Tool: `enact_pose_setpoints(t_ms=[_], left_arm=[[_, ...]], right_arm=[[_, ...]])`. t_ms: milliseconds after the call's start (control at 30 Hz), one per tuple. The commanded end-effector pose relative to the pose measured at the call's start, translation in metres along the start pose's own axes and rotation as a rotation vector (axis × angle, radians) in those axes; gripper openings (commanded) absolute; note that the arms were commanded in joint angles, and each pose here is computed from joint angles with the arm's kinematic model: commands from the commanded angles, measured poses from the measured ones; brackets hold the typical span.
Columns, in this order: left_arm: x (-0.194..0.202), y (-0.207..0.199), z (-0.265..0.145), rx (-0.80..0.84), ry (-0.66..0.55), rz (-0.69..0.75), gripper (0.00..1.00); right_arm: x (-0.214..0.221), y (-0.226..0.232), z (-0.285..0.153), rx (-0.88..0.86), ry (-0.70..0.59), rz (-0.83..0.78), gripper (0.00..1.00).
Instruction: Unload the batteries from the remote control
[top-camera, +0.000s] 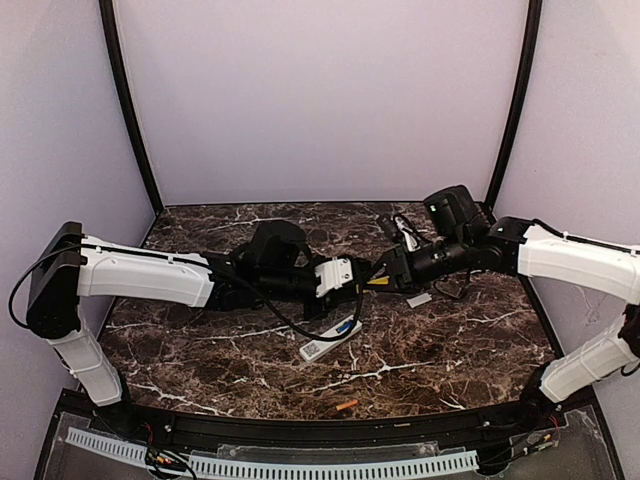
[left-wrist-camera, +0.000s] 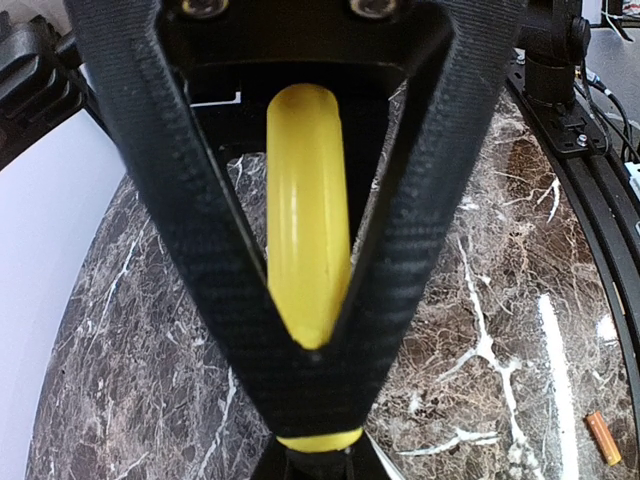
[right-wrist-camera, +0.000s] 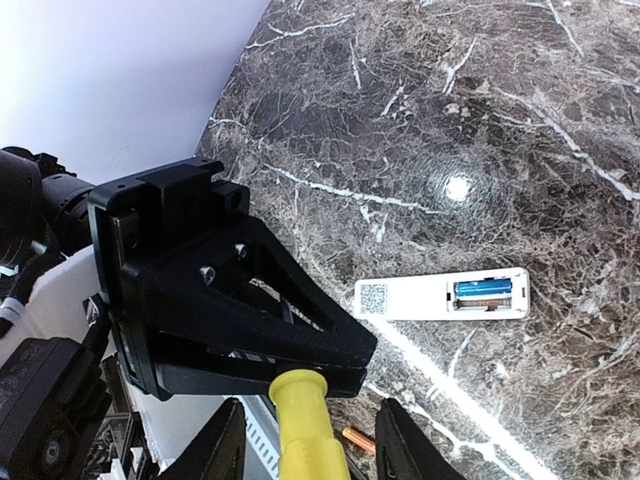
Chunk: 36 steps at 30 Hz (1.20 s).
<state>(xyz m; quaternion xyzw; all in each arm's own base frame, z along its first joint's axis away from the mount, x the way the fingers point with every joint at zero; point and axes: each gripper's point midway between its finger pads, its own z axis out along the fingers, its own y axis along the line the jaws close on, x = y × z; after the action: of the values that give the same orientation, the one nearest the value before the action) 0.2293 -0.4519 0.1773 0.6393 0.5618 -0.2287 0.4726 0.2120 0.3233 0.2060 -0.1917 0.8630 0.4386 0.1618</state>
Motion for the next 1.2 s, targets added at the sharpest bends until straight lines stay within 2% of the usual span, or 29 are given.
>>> enact_pose_setpoints(t_ms=[0, 167, 400, 700, 800, 867, 900, 933, 967, 1033, 1167], left_arm=[[-0.015, 0.007, -0.006, -0.012, -0.049, -0.009, 0.0], [-0.015, 0.008, -0.004, -0.013, -0.046, -0.011, 0.0], [-0.014, 0.007, -0.004, -0.009, -0.047, -0.008, 0.0], [-0.014, 0.004, -0.006, -0.004, -0.054, 0.002, 0.0], [-0.014, 0.004, -0.008, -0.004, -0.053, 0.004, 0.04], [-0.012, 0.003, -0.01, -0.008, -0.048, 0.004, 0.18], [-0.012, 0.003, -0.011, -0.012, -0.048, 0.005, 0.32], [-0.01, 0.004, -0.013, -0.024, -0.049, 0.0, 0.4], [-0.013, 0.005, -0.017, -0.035, -0.059, 0.0, 0.54], [-0.01, 0.005, -0.022, -0.056, -0.063, -0.006, 0.7], [0.001, 0.008, -0.029, -0.099, -0.039, -0.038, 0.81]], right_arm=[[-0.006, 0.008, 0.005, -0.061, 0.001, -0.006, 0.42], [-0.003, 0.015, 0.007, -0.11, 0.023, -0.002, 0.37], [-0.002, 0.013, 0.01, -0.111, 0.029, 0.003, 0.25], [0.0, 0.011, 0.011, -0.109, 0.035, 0.002, 0.0], [0.0, 0.01, 0.011, -0.103, 0.034, -0.003, 0.0], [0.001, 0.009, 0.009, -0.092, 0.033, -0.006, 0.0], [0.0, 0.008, 0.008, -0.083, 0.032, -0.009, 0.0], [0.001, 0.006, 0.007, -0.071, 0.031, -0.01, 0.0], [0.001, 0.004, 0.006, -0.06, 0.031, -0.01, 0.0], [0.001, -0.001, 0.003, -0.036, 0.03, -0.008, 0.0], [-0.001, -0.008, -0.003, -0.001, 0.018, 0.001, 0.0]])
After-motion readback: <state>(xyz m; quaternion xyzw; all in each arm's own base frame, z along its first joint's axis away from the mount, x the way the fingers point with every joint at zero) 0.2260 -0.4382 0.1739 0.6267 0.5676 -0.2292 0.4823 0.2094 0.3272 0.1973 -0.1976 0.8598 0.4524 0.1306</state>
